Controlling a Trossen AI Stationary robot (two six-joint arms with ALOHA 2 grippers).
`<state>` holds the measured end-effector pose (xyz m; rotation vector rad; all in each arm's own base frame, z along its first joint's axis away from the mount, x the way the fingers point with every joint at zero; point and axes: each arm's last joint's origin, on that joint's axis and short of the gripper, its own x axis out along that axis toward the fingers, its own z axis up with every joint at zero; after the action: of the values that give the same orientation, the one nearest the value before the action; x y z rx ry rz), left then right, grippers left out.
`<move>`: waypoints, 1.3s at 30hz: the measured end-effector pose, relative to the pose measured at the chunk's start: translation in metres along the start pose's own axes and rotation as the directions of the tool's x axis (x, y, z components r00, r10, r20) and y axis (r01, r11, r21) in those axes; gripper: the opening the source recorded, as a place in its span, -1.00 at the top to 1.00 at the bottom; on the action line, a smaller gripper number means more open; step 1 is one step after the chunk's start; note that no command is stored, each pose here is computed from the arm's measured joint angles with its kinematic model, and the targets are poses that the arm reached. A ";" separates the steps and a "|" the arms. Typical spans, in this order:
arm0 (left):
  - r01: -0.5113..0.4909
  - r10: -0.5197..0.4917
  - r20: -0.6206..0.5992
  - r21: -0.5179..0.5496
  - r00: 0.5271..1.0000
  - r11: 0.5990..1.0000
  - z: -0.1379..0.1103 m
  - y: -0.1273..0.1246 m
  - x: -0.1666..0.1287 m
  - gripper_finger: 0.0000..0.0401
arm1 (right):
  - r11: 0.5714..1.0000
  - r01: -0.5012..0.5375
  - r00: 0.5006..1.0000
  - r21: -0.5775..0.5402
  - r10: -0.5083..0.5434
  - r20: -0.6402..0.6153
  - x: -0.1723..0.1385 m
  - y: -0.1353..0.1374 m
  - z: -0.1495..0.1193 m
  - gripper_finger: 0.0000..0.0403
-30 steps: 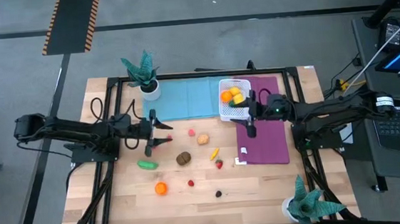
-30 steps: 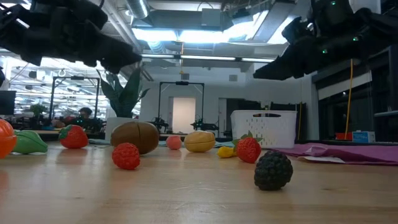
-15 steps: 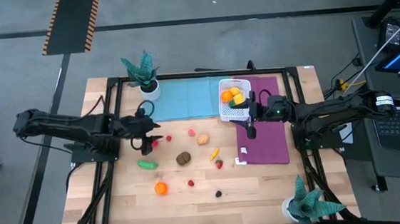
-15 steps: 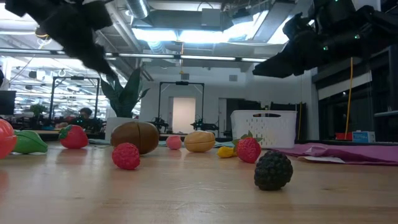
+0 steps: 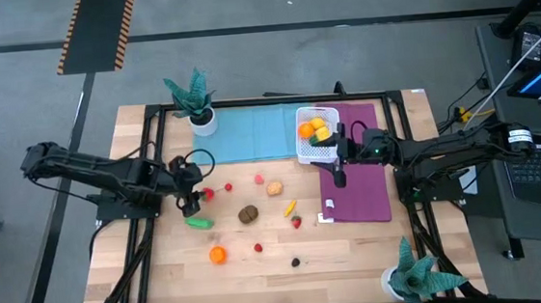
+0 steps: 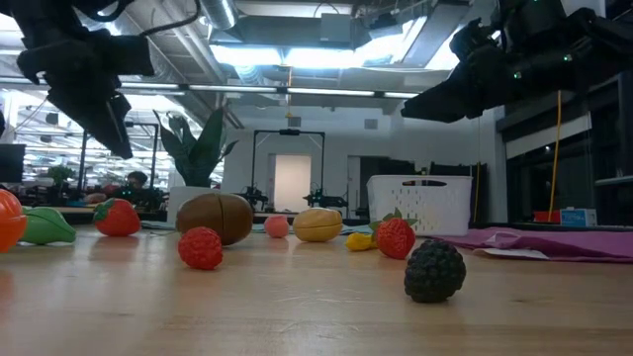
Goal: Pick and placing Produce into tupperware
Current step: Put the left red strawberry into the white container
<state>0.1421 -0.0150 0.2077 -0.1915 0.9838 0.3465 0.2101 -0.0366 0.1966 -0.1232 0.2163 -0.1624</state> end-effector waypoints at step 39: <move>-0.007 0.002 -0.032 -0.169 0.999 0.986 -0.001 -0.001 0.003 -0.23 | 1.000 0.003 1.000 -0.025 -0.002 0.009 0.000 0.000 0.001 -0.32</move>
<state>0.1435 -0.0154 0.2045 -0.3498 0.9869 0.4327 0.2104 -0.0369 0.1976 -0.1489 0.2094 -0.1617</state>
